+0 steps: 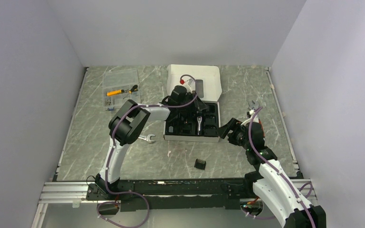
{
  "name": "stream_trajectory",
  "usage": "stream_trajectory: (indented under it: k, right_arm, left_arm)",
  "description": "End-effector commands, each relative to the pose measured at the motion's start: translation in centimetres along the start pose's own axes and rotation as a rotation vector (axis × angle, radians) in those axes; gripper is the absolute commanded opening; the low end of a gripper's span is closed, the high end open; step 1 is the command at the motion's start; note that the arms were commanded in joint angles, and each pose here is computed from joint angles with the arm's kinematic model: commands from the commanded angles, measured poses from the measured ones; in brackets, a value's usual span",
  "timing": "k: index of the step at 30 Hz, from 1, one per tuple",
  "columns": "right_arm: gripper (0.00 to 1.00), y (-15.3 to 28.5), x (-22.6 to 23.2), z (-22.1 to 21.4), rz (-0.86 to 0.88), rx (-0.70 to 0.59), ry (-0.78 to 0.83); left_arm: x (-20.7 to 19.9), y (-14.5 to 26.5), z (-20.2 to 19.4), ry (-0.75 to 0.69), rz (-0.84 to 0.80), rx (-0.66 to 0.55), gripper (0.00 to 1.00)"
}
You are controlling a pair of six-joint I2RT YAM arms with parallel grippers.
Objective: Sort the hair-cutting tools
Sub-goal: Place the haircut tool in the storage box.
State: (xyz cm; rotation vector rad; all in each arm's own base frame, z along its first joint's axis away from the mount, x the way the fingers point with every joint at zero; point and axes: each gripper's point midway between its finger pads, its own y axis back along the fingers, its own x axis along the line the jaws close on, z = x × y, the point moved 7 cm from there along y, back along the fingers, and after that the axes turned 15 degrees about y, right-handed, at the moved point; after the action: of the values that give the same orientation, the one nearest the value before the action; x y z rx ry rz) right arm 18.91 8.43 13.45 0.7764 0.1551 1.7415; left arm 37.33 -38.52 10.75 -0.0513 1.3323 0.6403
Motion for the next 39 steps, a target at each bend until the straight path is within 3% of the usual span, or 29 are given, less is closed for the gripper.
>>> stream_trajectory:
  k: [1,3,6,12,25,34,39]
  right_arm:
    - [0.77,0.1,0.0,0.4,0.006,-0.015,0.012]
    - [0.77,0.1,0.1,0.4,0.008,-0.015,0.010]
    - [0.77,0.1,0.1,0.4,0.013,-0.016,0.009]
    - [0.77,0.2,0.1,0.3,0.013,-0.019,0.008]
    - [0.77,0.2,0.0,0.2,0.008,-0.017,0.012]
    - [0.77,0.0,-0.1,0.1,0.007,-0.012,0.013]
    - [0.77,0.0,-0.2,0.2,0.003,-0.010,0.019]
  left_arm:
    - [0.9,0.0,-0.5,-0.057,0.085,-0.012,0.32]
    - [0.9,0.7,-0.1,-0.075,0.118,-0.035,0.43]
    - [0.6,1.4,0.6,-0.109,0.158,-0.065,0.51]
    - [-1.1,2.9,1.4,-0.152,0.165,-0.115,0.52]
    - [-5.3,1.8,0.3,-0.184,0.026,-0.086,0.09]
    - [-5.6,0.2,0.4,-0.217,0.054,-0.079,0.00]
    - [-2.2,-0.7,-0.5,-0.203,0.179,-0.057,0.00]
